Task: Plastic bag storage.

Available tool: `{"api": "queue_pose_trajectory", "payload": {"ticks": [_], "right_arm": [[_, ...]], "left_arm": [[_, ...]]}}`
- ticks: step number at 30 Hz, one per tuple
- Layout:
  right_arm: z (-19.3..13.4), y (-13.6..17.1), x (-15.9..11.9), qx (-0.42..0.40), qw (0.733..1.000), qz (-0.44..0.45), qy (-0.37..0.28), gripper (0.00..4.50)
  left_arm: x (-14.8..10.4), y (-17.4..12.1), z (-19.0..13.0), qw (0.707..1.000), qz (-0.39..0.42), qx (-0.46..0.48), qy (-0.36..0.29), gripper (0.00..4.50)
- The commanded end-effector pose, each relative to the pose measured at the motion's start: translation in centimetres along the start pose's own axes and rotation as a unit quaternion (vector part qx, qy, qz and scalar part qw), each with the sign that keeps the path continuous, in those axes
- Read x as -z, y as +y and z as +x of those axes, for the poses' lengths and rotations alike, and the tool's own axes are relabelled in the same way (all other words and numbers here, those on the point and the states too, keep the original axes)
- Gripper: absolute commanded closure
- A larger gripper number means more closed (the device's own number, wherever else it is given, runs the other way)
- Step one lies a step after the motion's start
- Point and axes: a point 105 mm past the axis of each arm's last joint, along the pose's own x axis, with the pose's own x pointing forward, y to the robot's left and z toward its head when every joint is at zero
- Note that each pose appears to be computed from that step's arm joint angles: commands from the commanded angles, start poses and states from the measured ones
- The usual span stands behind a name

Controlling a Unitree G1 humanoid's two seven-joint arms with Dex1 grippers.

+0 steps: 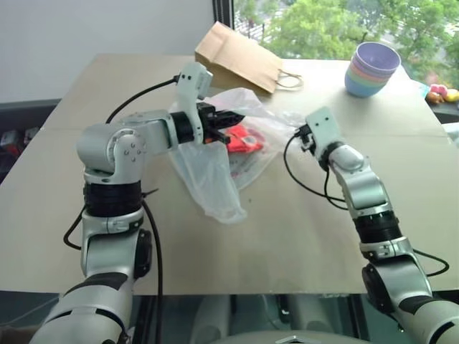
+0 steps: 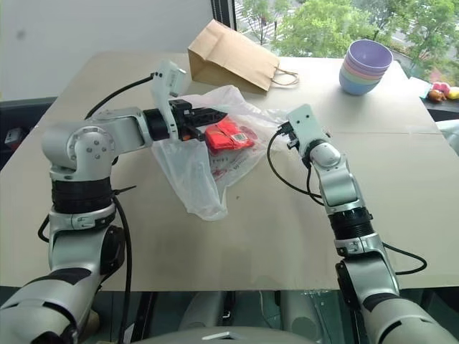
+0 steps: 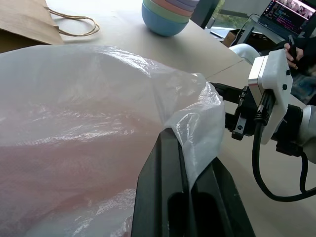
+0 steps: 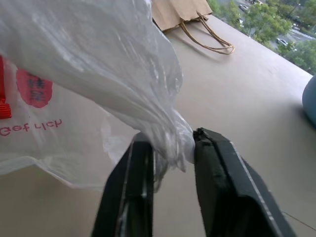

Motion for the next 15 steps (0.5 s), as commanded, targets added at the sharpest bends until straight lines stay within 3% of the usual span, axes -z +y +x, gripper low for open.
{"api": "queue_pose_trajectory", "payload": {"ticks": [1,5,9,15], "right_arm": [[-0.5,-1.3,-2.4,0.015,0.999,-0.002,-0.043,4.41],[-0.8,-1.6,-2.8,0.016,0.999,0.002,-0.047,4.5],[-1.1,-1.5,-2.2,0.011,0.999,0.0,-0.039,4.5],[-1.3,-1.1,-1.9,0.004,0.999,0.002,-0.034,4.5]], "left_arm": [[-1.1,-1.2,-1.5,0.998,0.028,0.056,-0.026,4.5],[-1.7,-1.5,-4.4,0.994,0.014,0.106,-0.038,2.94],[-1.9,-3.5,-10.9,0.97,-0.086,0.224,-0.046,1.69],[4.7,-5.0,-16.7,0.953,-0.195,0.224,0.067,1.69]]}}
